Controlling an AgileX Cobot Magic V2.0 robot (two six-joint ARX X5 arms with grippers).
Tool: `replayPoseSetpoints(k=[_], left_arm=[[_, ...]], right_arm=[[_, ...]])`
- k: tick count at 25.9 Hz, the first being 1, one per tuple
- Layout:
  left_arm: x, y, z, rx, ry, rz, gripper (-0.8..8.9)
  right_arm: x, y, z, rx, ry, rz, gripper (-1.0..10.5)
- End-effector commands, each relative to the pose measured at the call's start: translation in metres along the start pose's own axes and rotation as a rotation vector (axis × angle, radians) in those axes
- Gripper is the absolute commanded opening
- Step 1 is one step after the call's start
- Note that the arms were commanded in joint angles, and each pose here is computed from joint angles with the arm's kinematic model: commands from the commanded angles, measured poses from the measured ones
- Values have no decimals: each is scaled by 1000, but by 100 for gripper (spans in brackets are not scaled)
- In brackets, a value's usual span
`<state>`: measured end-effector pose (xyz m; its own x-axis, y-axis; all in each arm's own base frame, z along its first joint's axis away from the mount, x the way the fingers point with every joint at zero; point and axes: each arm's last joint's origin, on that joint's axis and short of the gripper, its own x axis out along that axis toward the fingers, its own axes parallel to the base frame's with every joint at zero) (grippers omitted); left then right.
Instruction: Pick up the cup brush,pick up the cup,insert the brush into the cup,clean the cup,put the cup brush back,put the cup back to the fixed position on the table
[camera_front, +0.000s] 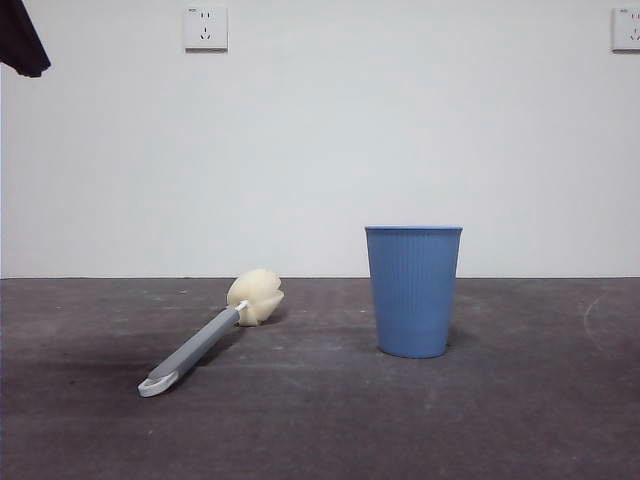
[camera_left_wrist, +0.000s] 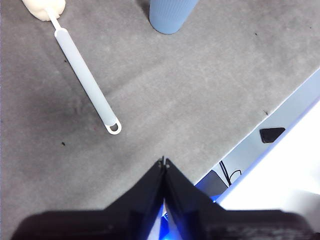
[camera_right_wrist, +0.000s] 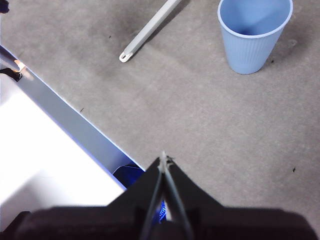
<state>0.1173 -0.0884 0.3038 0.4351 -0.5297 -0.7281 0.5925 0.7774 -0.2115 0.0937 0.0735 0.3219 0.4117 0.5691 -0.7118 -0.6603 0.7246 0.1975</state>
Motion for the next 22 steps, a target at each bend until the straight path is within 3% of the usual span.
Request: replayPoseSetpoints(k=[1, 3, 5, 7, 9, 14, 22], left_arm=[[-7, 2, 2, 129, -76, 74, -4], [-17, 6, 14, 303, -265, 151, -4], [-33, 13, 25, 421, -553, 194, -4], [-47, 23, 23, 436, -773, 283, -4], [-49, 34, 8, 431, -894, 400, -4], [-14, 55, -47, 365, -891, 536, -4], [31, 74, -101, 215, -822, 558, -4]], right_arm=[[0, 0, 0, 8, -4, 1, 1], [0, 0, 0, 8, -4, 1, 1], [-1, 0, 0, 8, -4, 1, 1], [-1, 0, 0, 8, -5, 0, 1], [-1, 0, 0, 8, -5, 1, 1], [-1, 0, 0, 8, -5, 1, 1], [-1, 0, 0, 8, -5, 0, 1]])
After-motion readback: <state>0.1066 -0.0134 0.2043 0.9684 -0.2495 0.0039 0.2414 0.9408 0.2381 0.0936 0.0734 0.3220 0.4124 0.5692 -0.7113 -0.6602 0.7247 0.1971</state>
